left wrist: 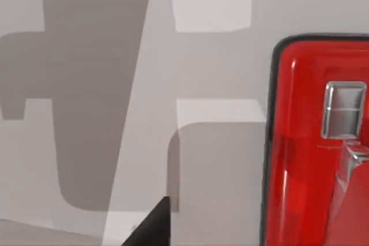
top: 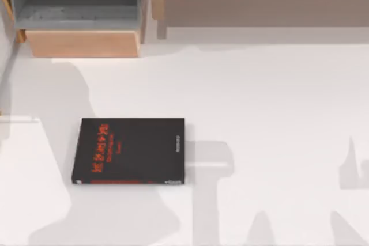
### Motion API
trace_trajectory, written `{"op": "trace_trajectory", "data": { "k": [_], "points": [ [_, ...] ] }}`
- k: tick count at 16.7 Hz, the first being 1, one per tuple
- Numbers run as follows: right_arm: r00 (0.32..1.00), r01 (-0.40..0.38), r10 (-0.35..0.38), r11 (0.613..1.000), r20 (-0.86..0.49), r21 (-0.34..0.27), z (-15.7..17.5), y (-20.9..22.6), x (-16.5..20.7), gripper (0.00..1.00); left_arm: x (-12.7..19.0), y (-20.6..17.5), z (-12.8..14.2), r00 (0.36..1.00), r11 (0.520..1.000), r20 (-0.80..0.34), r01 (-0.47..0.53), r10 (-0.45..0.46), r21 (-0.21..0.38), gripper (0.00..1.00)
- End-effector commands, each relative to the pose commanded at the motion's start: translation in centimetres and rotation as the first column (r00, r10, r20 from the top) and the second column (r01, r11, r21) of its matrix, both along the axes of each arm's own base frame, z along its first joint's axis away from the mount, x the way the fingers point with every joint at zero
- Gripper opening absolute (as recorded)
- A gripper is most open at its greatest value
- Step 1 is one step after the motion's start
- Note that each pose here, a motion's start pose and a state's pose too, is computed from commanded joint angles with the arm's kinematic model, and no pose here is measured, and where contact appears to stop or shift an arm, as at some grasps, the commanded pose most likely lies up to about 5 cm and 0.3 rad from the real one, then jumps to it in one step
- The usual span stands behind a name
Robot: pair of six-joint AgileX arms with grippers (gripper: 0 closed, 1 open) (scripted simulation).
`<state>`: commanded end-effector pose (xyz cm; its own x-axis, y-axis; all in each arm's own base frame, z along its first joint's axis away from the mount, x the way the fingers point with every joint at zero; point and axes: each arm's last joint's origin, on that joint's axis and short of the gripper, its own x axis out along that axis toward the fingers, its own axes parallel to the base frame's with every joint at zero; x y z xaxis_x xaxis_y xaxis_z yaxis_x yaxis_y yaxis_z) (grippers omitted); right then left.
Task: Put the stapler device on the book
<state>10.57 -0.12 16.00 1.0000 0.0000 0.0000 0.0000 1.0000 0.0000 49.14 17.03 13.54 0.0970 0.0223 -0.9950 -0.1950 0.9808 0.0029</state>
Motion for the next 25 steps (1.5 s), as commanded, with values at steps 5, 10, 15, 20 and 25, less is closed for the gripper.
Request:
{"op": "trace_trajectory", "data": {
  "k": [5, 10, 15, 20, 25],
  "points": [
    [1.0, 0.0, 0.0, 1.0, 0.0, 0.0, 0.0, 0.0, 0.0, 1.0, 0.0, 0.0, 0.0, 1.0, 1.0, 0.0, 0.0, 0.0, 0.0, 0.25],
    [1.0, 0.0, 0.0, 1.0, 0.0, 0.0, 0.0, 0.0, 0.0, 1.0, 0.0, 0.0, 0.0, 1.0, 1.0, 0.0, 0.0, 0.0, 0.0, 0.0],
    [1.0, 0.0, 0.0, 1.0, 0.0, 0.0, 0.0, 0.0, 0.0, 1.0, 0.0, 0.0, 0.0, 1.0, 1.0, 0.0, 0.0, 0.0, 0.0, 0.0],
    [1.0, 0.0, 0.0, 1.0, 0.0, 0.0, 0.0, 0.0, 0.0, 1.0, -0.3, 0.3, 1.4, 1.0, 1.0, 0.022, -0.019, 0.019, 0.007, 0.0],
    [1.0, 0.0, 0.0, 1.0, 0.0, 0.0, 0.0, 0.0, 0.0, 1.0, -1.6, -0.6, 6.6, 0.991, 0.995, 0.095, -0.099, 0.096, 0.032, 0.0]
  ]
}}
